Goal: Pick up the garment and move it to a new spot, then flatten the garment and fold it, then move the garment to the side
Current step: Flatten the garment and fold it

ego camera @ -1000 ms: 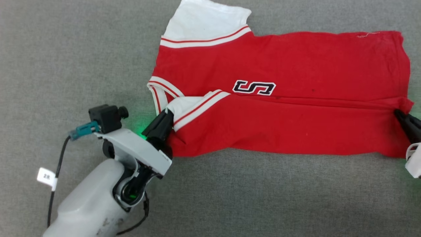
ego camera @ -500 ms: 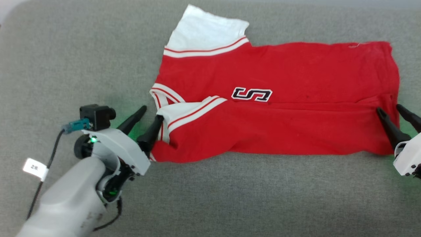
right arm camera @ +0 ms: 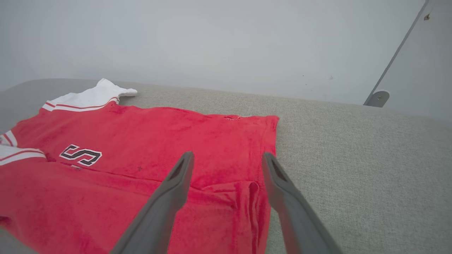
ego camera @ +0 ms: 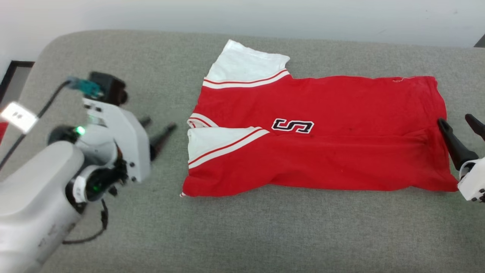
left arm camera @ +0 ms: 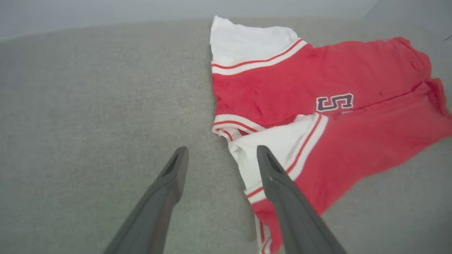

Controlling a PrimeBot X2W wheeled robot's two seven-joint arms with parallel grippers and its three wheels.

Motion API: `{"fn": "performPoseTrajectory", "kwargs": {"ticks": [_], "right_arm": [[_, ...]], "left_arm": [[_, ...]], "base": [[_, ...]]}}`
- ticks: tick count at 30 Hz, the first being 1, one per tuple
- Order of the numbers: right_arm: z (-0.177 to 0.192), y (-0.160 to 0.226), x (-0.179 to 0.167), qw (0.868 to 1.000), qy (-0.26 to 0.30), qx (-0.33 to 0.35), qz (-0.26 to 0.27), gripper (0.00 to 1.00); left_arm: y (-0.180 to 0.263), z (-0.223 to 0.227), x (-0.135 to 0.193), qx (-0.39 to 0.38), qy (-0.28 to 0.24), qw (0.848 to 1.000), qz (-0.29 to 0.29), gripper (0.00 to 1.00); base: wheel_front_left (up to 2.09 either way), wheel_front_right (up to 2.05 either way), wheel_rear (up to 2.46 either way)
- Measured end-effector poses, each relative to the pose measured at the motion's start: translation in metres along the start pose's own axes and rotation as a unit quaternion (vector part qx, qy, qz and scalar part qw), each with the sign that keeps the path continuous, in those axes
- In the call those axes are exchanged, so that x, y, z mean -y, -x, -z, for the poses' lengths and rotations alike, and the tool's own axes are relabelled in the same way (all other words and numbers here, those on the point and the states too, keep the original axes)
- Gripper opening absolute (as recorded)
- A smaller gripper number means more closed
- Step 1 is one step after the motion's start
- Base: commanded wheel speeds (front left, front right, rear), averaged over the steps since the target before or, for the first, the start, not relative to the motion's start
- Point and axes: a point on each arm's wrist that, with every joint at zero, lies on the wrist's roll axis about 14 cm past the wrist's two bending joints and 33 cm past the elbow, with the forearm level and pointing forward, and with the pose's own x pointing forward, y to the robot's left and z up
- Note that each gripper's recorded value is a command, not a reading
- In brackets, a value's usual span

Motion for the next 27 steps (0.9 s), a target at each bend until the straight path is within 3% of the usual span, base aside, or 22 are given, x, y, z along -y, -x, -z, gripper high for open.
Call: {"fn": "performPoseTrajectory", "kwargs": {"ticks": [3,6,15,26,27], "right_arm": [[0.002,0.0,-0.003,1.0,0.0,-0.002,-0.002,1.0],[0.006,-0.002,-0.006,1.0,-0.004,-0.005,-0.005,1.0],[0.011,-0.002,0.006,1.0,-0.008,-0.01,0.01,1.0],[0.022,0.005,0.032,0.999,-0.009,-0.025,0.044,1.0],[0.022,0.006,0.033,0.999,-0.009,-0.025,0.045,1.0]], "left_arm": [[0.005,0.037,0.022,-0.114,0.013,0.993,0.027,1.0],[0.008,0.055,0.029,-0.176,0.034,0.983,0.031,1.0],[-0.02,0.091,0.032,-0.254,0.126,0.958,0.051,1.0],[-0.049,0.115,0.044,-0.297,0.174,0.933,0.103,1.0],[-0.05,0.115,0.045,-0.297,0.177,0.932,0.106,0.88]], "base": [[0.0,0.0,0.0],[0.0,0.0,0.0],[0.0,0.0,0.0],[0.0,0.0,0.0],[0.0,0.0,0.0]]}}
